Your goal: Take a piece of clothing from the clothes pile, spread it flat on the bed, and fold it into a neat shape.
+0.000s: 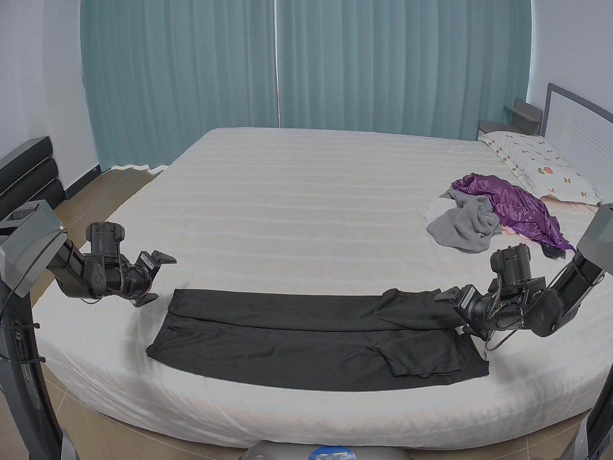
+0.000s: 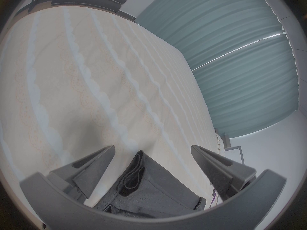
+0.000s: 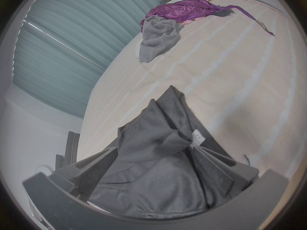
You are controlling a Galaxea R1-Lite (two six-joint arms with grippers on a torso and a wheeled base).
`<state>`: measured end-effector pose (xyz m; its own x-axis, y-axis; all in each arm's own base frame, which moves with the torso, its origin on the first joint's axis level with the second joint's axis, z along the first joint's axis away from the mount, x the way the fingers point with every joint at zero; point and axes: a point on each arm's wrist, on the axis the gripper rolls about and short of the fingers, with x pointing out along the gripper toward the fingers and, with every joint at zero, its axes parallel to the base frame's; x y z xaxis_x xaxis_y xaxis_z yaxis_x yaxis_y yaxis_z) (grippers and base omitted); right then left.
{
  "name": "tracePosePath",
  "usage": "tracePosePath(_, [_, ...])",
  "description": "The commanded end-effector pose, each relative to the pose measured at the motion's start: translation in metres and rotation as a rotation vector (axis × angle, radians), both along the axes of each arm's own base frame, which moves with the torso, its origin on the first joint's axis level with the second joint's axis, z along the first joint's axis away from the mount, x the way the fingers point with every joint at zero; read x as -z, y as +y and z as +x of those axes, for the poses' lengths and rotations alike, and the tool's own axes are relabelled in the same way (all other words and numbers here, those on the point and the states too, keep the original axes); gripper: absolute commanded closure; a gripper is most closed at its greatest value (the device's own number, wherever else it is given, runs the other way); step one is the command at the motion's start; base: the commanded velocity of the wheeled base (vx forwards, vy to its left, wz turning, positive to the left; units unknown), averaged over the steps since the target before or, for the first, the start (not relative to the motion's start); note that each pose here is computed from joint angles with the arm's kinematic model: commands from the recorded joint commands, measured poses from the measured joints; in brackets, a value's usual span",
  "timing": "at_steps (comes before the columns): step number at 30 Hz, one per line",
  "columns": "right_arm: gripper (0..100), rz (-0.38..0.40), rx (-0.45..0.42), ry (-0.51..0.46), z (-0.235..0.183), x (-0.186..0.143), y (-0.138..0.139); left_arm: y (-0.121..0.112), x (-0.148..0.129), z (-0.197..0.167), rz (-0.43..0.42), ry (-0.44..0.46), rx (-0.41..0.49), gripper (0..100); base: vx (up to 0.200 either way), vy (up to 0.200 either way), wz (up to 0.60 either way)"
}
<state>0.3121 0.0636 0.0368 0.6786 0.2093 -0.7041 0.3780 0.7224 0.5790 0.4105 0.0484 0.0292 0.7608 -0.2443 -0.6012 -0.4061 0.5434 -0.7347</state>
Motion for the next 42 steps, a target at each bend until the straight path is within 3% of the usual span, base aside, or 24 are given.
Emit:
tracePosePath(1, [0, 0.006, 0.008, 0.000, 0.008, 0.001, 0.010, 0.000, -0.002, 0.000, 0.000, -0.003, 0.000, 0, 0.000, 0.000, 0.00])
tracePosePath(13, [0, -0.030, 0.059, 0.038, 0.030, 0.026, 0.009, 0.000, -0.002, 0.000, 0.000, -0.006, 0.000, 0, 0.000, 0.000, 0.00])
tracePosePath(14, [100, -0.028, 0.060, 0.035, 0.031, 0.026, 0.009, 0.000, -0.002, 0.000, 0.001, -0.005, 0.000, 0, 0.000, 0.000, 0.00])
tracePosePath(20, [100, -0.035, 0.070, 0.022, 0.031, 0.022, 0.009, -0.002, -0.011, -0.008, 0.029, -0.018, 0.021, 0, 0.000, 0.000, 0.00])
tracePosePath(23, [100, -0.029, 0.072, 0.000, 0.029, 0.013, 0.009, -0.009, -0.018, -0.019, 0.080, -0.025, 0.073, 0, 0.000, 0.000, 0.00])
tracePosePath(28, [100, -0.016, 0.079, -0.015, 0.028, 0.006, 0.009, -0.023, -0.021, -0.028, 0.166, 0.047, 0.106, 0, 0.000, 0.000, 0.00])
tracePosePath(34, [100, 0.001, 0.078, -0.021, 0.026, 0.004, 0.013, -0.048, -0.011, -0.037, 0.273, 0.125, 0.160, 0, 0.000, 0.000, 0.00])
tracePosePath(42, [100, 0.003, 0.067, -0.020, 0.024, 0.004, 0.017, -0.059, 0.004, -0.028, 0.333, 0.106, 0.136, 0, 0.000, 0.000, 0.00])
